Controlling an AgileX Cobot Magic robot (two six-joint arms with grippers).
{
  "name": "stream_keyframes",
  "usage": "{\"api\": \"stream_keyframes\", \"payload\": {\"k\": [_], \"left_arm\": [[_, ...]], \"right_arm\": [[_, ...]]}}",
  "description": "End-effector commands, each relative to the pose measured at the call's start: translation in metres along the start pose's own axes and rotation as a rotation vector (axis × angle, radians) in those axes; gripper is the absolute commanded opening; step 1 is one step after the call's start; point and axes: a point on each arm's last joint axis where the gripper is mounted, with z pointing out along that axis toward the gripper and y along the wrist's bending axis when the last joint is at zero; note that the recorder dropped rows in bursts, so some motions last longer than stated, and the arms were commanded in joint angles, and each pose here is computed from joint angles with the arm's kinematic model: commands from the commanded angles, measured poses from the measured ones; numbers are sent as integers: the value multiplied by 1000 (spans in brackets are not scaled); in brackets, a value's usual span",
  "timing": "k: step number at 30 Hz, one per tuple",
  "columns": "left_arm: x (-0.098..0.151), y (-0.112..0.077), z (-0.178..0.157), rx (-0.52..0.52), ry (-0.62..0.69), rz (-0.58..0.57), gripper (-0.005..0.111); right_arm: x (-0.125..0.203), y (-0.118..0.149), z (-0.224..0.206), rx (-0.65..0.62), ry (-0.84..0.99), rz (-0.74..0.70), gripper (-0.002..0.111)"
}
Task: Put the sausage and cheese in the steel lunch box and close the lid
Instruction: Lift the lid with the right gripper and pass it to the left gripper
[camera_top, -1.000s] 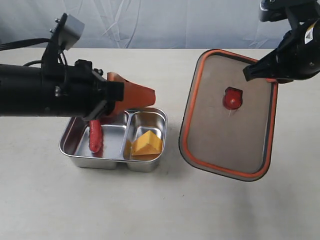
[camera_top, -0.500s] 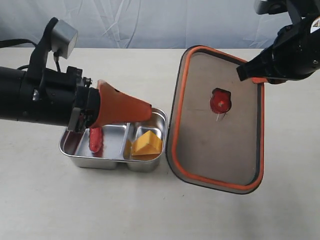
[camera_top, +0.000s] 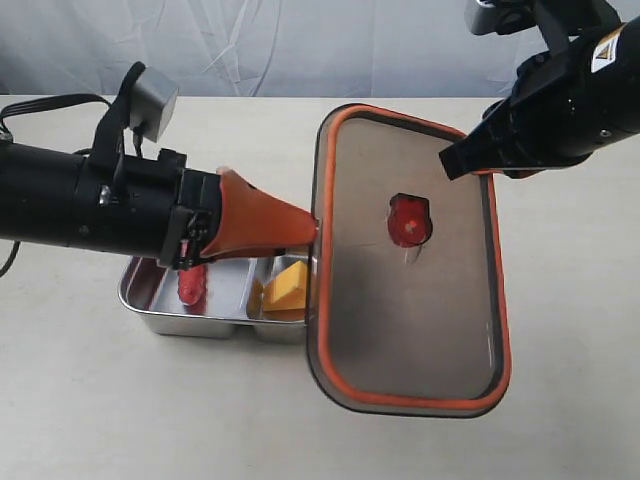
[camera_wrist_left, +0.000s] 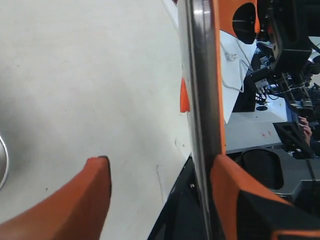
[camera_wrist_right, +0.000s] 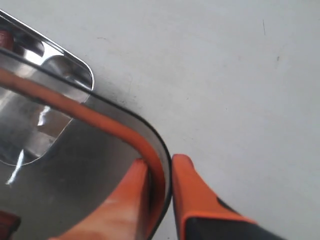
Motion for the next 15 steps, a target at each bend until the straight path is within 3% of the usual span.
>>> {"api": "stream_keyframes", "payload": {"k": [1, 15], "left_arm": [[-2, -2, 1, 49, -25, 1, 57], [-4, -6, 3, 83, -50, 20, 57]], "right_arm": [[-2, 2, -2, -8, -24, 1, -1], [-5, 3, -2, -18, -52, 16, -1]]}}
